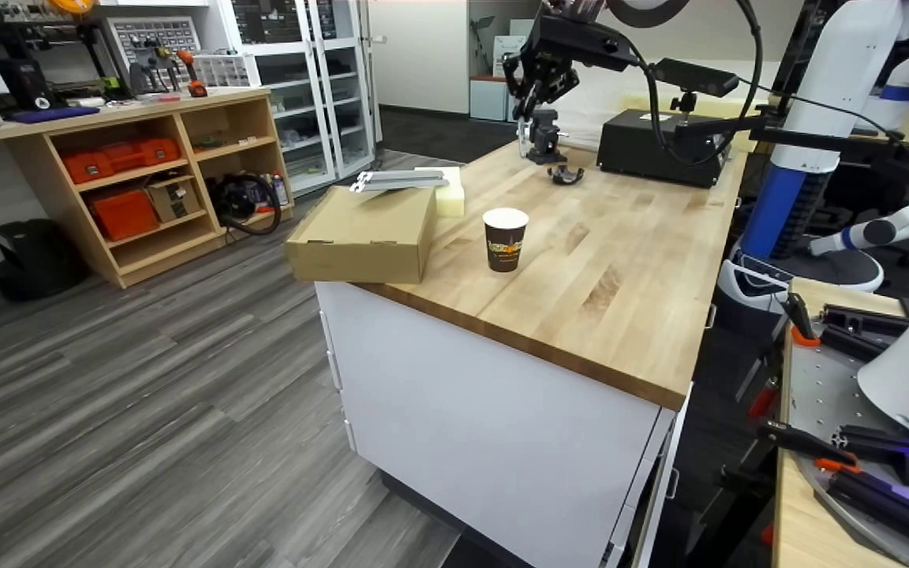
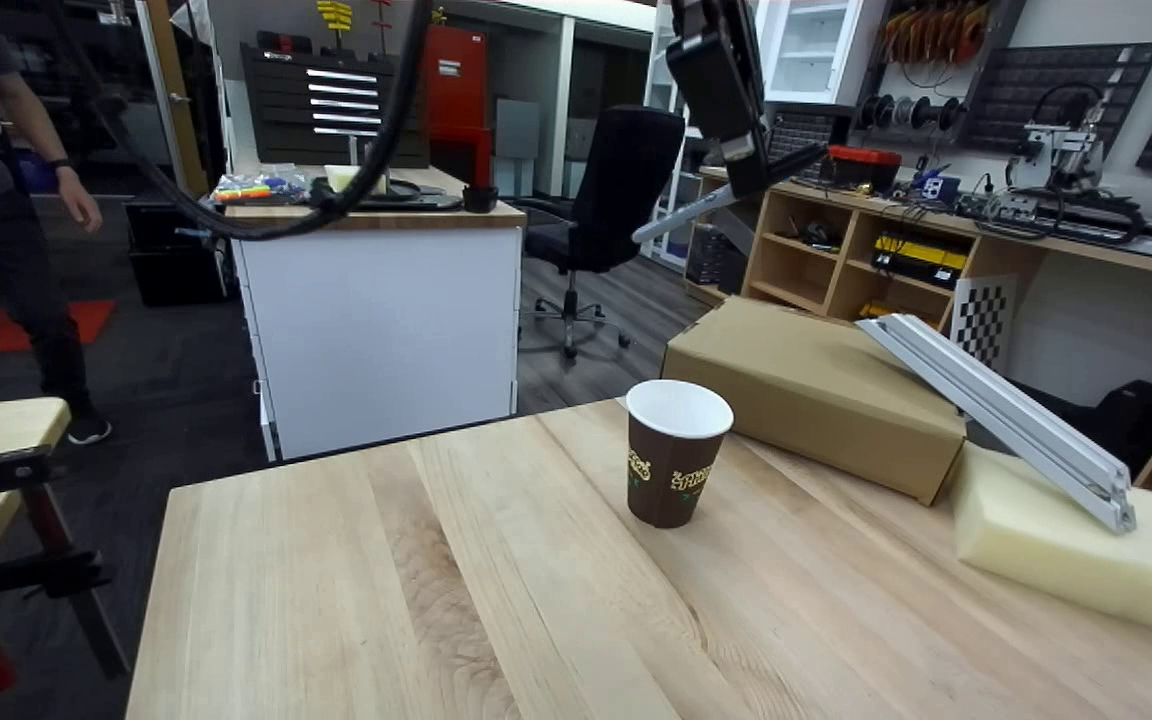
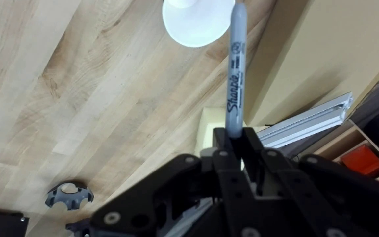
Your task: Put the marker in the cup
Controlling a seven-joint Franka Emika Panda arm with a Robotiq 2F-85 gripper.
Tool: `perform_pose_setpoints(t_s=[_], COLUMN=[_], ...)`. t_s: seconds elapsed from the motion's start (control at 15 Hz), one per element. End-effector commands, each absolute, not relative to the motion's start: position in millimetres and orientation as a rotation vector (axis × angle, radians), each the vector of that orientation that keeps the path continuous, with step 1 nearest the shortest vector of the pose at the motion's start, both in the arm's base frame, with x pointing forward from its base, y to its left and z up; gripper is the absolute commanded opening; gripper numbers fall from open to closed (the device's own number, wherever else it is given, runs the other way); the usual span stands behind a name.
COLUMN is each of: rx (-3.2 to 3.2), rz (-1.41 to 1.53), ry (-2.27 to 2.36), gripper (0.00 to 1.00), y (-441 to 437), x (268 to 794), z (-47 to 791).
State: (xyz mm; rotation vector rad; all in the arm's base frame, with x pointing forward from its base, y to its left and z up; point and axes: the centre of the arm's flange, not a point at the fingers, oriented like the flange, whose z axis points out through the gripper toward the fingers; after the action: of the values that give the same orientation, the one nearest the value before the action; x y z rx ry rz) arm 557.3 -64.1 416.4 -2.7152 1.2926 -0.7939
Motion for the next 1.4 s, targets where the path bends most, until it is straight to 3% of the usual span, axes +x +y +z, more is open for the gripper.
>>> perform_pose_setpoints(t_s=[0.0,0.6,1.33], rx=[-2.671,-2.603,-2.643], rz=[-0.886,-1.024,-0.939], ry=[1.33,1.528,1.752], gripper=[0.04,0.04,0.04], y=[-52.0,-17.6,-11.5], x=[585.1,608.3,607.4], z=[397.2,358.2,348.6])
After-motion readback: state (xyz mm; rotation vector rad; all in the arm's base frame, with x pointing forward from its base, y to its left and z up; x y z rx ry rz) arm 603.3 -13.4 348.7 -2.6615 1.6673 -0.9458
